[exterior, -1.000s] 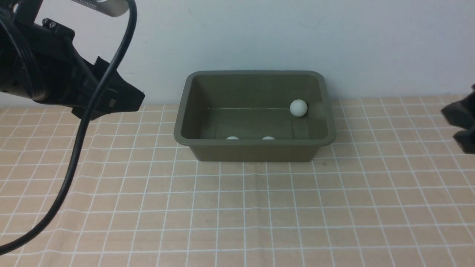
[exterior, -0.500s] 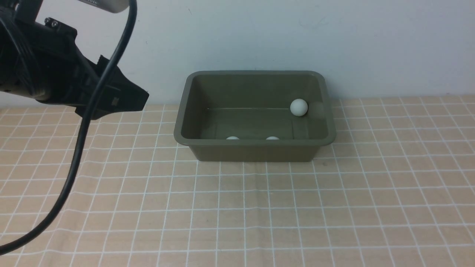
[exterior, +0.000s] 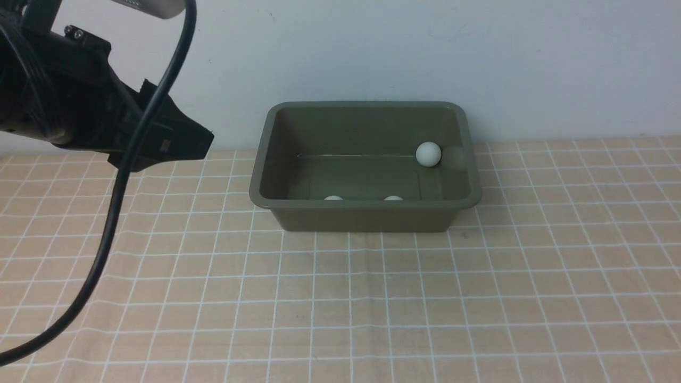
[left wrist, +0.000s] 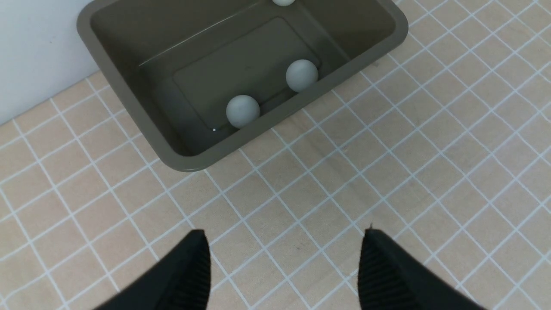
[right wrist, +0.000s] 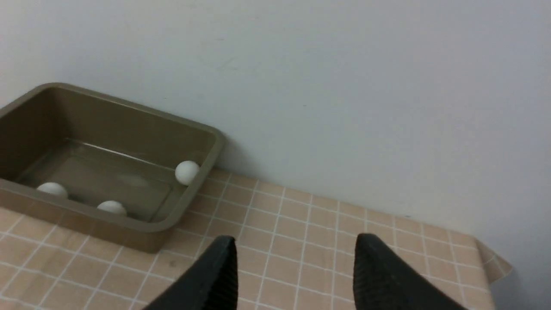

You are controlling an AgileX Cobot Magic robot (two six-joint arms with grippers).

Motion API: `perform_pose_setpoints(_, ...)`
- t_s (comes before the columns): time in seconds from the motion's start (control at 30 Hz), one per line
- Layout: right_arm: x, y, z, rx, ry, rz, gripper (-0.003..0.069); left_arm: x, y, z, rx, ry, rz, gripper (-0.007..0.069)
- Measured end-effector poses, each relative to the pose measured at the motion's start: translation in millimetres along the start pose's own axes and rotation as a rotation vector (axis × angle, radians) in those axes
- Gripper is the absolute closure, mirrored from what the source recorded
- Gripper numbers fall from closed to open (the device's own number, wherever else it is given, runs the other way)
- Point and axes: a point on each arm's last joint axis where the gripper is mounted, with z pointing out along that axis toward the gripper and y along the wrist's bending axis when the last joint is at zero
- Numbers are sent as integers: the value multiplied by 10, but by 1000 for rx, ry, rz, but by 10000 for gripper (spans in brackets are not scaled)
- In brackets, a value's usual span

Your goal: Put the table tennis balls into the box on the light coffee tablecloth.

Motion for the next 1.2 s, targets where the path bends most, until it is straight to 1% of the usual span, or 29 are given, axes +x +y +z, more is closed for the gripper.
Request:
perform_pose_setpoints(0.13, 177, 95, 106, -50, -28, 24, 312, -1, -1, 0, 1, -1, -1, 239)
perform_pose_setpoints(0.23, 402, 198, 253, -94, -10, 27, 312, -1, -1, 0, 2, -1, -1, 239)
perform_pose_setpoints(0.43, 770, 318, 424, -137, 30, 5, 312, 0, -2, 0, 2, 0, -1, 239)
perform_pose_setpoints(0.6, 963, 409, 507, -186, -17, -3, 312, 1, -2, 0, 3, 1, -1, 239)
perform_pose_setpoints(1.2, 1026, 424, 523, -191, -7, -1, 312, 1, -2, 0, 3, 1, -1, 239)
